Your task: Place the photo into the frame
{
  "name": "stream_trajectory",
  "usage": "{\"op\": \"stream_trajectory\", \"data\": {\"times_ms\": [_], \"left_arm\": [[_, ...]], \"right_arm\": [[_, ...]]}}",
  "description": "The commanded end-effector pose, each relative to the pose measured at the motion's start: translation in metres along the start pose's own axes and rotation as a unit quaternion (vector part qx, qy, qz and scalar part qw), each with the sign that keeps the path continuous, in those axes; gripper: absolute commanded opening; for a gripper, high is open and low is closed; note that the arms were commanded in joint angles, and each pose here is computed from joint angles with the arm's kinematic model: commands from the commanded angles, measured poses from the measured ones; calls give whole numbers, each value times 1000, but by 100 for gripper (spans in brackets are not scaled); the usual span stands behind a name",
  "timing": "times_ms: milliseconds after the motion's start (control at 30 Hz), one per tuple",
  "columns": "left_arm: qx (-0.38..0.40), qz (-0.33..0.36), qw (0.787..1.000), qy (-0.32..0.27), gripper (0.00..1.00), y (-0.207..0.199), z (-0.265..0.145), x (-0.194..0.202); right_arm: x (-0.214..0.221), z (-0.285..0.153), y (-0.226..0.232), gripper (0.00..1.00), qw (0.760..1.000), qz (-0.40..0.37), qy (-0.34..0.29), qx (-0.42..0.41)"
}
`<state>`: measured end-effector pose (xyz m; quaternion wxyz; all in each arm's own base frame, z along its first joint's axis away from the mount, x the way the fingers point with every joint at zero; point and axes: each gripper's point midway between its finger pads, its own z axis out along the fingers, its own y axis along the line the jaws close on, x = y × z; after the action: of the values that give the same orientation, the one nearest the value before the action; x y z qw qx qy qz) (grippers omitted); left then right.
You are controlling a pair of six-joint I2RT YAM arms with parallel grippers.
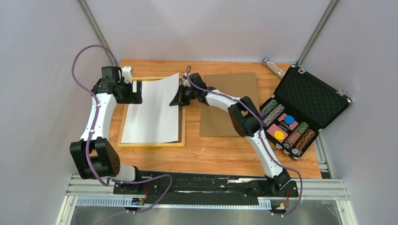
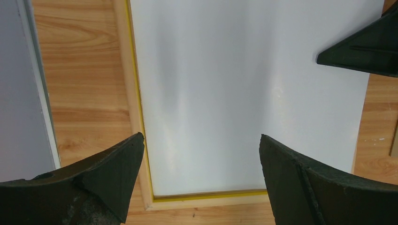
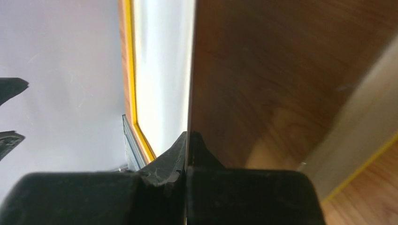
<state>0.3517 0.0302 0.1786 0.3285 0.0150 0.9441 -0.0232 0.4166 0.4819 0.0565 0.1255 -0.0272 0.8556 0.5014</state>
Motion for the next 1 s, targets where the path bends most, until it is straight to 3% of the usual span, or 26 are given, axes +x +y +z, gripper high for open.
{"op": "stream_trajectory", "data": {"times_ms": [0, 433, 967], "left_arm": [[-4, 14, 1000, -21, 100, 3, -7, -8], [1, 10, 1000, -18, 100, 2, -3, -7], [-2, 12, 1000, -26, 100, 2, -11, -10]], "right_arm": [[-12, 1, 36, 0, 999, -38, -16, -33], [-11, 2, 29, 0, 999, -43, -17, -22], [-16, -5, 27, 41, 998, -52, -33, 7]]}}
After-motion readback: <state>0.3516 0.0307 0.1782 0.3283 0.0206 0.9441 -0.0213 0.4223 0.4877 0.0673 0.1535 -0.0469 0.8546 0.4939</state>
